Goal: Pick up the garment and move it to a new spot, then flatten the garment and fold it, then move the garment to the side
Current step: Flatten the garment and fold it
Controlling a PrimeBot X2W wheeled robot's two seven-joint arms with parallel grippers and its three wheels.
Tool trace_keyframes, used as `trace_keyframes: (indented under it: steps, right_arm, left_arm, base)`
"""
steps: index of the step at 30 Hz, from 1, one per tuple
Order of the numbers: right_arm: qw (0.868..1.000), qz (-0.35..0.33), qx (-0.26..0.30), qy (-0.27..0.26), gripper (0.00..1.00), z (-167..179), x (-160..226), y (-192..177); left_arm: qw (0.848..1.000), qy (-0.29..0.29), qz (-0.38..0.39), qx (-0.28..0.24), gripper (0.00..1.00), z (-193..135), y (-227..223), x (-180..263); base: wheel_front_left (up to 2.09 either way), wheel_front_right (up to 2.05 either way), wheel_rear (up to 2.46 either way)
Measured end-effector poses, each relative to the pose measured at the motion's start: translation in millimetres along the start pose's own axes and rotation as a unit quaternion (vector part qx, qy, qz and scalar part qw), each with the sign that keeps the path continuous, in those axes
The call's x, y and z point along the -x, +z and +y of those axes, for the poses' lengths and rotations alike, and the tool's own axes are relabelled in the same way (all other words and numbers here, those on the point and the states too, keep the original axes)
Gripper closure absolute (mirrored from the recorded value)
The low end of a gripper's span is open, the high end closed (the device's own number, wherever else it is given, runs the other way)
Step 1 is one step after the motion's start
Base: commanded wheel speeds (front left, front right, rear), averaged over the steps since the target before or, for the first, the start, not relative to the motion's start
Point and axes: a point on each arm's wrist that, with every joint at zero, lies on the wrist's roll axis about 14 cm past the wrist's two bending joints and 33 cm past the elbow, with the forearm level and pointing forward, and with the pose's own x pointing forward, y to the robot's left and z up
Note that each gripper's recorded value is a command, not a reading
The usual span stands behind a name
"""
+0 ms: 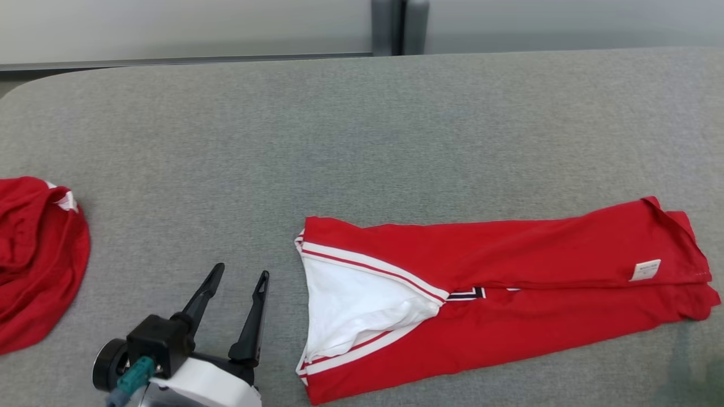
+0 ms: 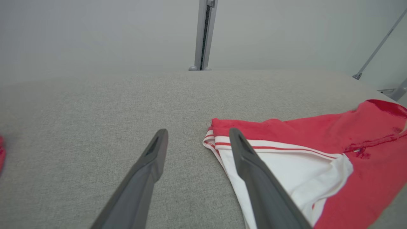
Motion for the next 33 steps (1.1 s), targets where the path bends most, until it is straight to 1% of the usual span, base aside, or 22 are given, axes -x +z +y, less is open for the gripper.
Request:
trace_keyframes:
  steps: [4,6,9,14,18,19,20,21,25,26,28,31,33]
  right_arm:
    - [1.0,0.001,0.006,0.002,0.0,8,-18,4]
    - [1.0,0.018,0.013,0.001,0.0,11,-28,-1]
    - [0.999,0.042,0.019,-0.006,0.0,11,-42,-5]
    - [0.994,0.1,0.031,-0.016,0.0,10,-57,-25]
    - [0.99,0.14,0.024,-0.013,0.0,15,-61,-43]
    - [0.989,0.144,0.019,-0.011,0.53,17,-62,-45]
    - [0.989,0.146,0.016,-0.008,0.97,20,-62,-47]
    - [0.989,0.15,0.014,-0.006,1.0,22,-62,-49]
    - [0.991,0.137,0.003,-0.001,1.0,24,-61,-49]
    - [0.991,0.13,0.005,-0.004,1.0,20,-60,-47]
    - [0.994,0.11,0.016,-0.019,1.0,5,-58,-37]
    - [0.993,0.076,0.067,-0.059,1.0,-33,-51,-14]
    - [0.992,0.06,0.088,-0.072,1.0,-46,-48,-1]
  left_arm:
    - [0.997,0.054,-0.054,-0.017,0.0,12,13,11]
    - [0.995,0.072,-0.07,-0.021,0.0,15,15,17]
    - [0.992,0.092,-0.085,-0.023,0.0,19,16,27]
    - [0.986,0.132,-0.1,-0.03,0.0,31,16,43]
    - [0.984,0.143,-0.106,-0.033,0.0,36,16,50]
    - [0.983,0.143,-0.109,-0.032,0.0,37,17,50]
    - [0.983,0.145,-0.109,-0.032,0.0,38,17,51]
    - [0.983,0.146,-0.108,-0.033,0.0,38,16,52]
    - [0.983,0.143,-0.109,-0.039,0.0,40,15,51]
    - [0.983,0.14,-0.11,-0.04,0.0,39,15,50]
    - [0.985,0.132,-0.109,-0.039,0.0,35,14,46]
    - [0.987,0.117,-0.105,-0.04,0.0,30,12,40]
    - [0.988,0.103,-0.103,-0.042,0.0,25,11,35]
  base:
    - [0.0,0.0,0.0]
    - [0.0,0.0,0.0]
    - [0.0,0.0,0.0]
    - [0.0,0.0,0.0]
    - [0.0,0.0,0.0]
    - [0.0,0.0,0.0]
    - [0.0,0.0,0.0]
    - [0.0,0.0,0.0]
    - [0.0,0.0,0.0]
    - [0.0,0.0,0.0]
    - [0.0,0.0,0.0]
    - [0.0,0.0,0.0]
    - [0.0,0.0,0.0]
